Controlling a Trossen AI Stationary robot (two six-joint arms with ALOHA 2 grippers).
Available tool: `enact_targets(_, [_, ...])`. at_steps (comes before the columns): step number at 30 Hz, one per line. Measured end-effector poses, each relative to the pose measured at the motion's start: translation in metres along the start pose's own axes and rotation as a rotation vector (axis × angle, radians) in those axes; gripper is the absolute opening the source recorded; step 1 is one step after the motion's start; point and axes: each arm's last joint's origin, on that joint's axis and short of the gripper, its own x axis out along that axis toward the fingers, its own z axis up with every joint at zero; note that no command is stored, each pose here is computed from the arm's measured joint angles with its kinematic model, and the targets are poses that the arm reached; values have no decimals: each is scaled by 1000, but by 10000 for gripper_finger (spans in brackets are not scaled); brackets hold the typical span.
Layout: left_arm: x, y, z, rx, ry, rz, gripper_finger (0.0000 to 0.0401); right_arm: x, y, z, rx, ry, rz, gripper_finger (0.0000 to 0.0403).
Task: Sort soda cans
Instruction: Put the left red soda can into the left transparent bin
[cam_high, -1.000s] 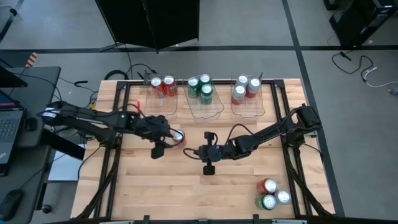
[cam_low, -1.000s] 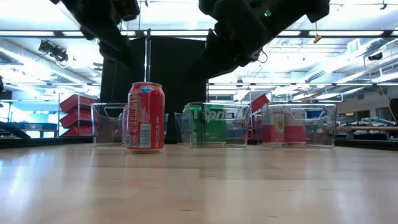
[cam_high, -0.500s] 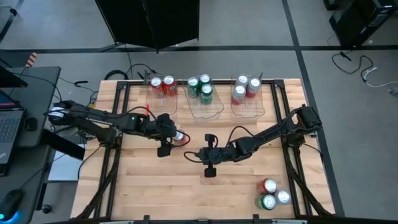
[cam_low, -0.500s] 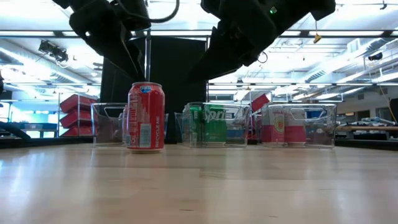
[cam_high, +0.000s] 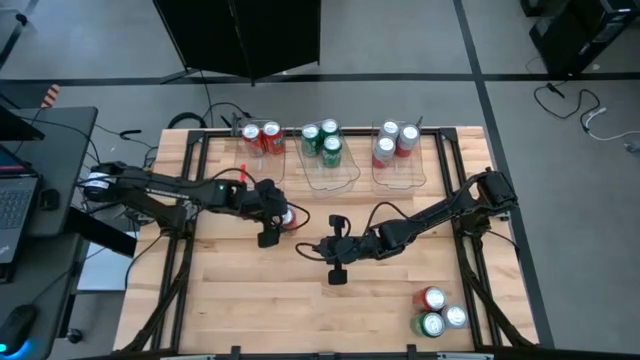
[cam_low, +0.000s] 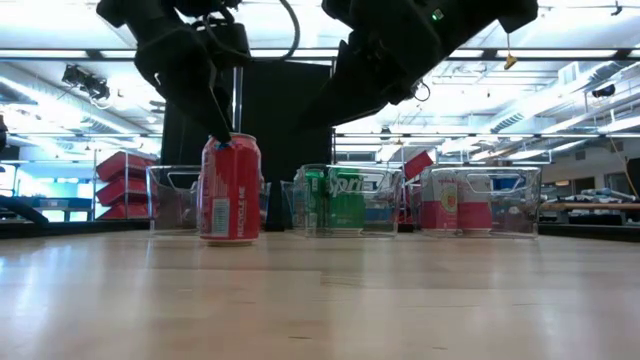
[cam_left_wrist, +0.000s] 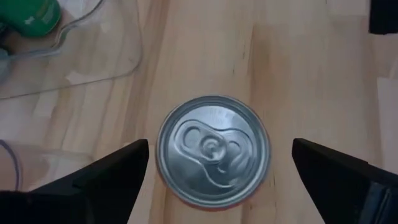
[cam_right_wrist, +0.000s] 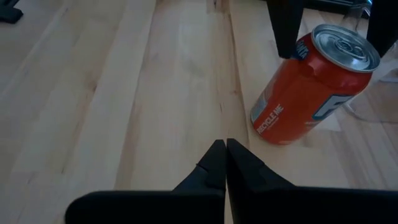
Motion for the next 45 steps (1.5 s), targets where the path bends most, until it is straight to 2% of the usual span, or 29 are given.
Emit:
enact_targets(11, [16, -1, 3, -21, 1, -6, 382, 0, 0, 0, -1, -3, 1, 0])
enact_targets(13, [15, 0, 6, -30, -32, 28, 352, 0, 0, 0, -1, -3, 1, 0])
enact_targets(17, [6, 6, 10, -21, -42, 52, 239, 0, 1, 0, 0, 0, 2, 0])
enact_targets(18, [3, 8, 11, -18, -44, 57, 225, 0, 1, 0, -2, 2, 3, 0])
enact_targets(27, [-36, 28, 13, 16, -82, 61, 226, 0, 2, -1, -3, 4, 4, 0])
enact_targets(33, [-74, 45, -2, -36, -108, 139, 226, 0, 2, -1, -3, 4, 4, 0])
enact_targets(37, [-101, 59, -13, -131, -162, 220, 226, 0, 2, 0, -2, 0, 5, 0])
enact_targets(40, [-114, 70, -22, -249, -176, 273, 226, 0, 2, 0, 0, -4, 5, 0])
enact_targets(43, [-121, 84, -33, -377, -137, 379, 226, 0, 2, 0, 1, -7, 5, 0])
enact_targets(45, [-123, 91, -38, -423, -113, 441, 226, 0, 2, 0, 1, -8, 6, 0])
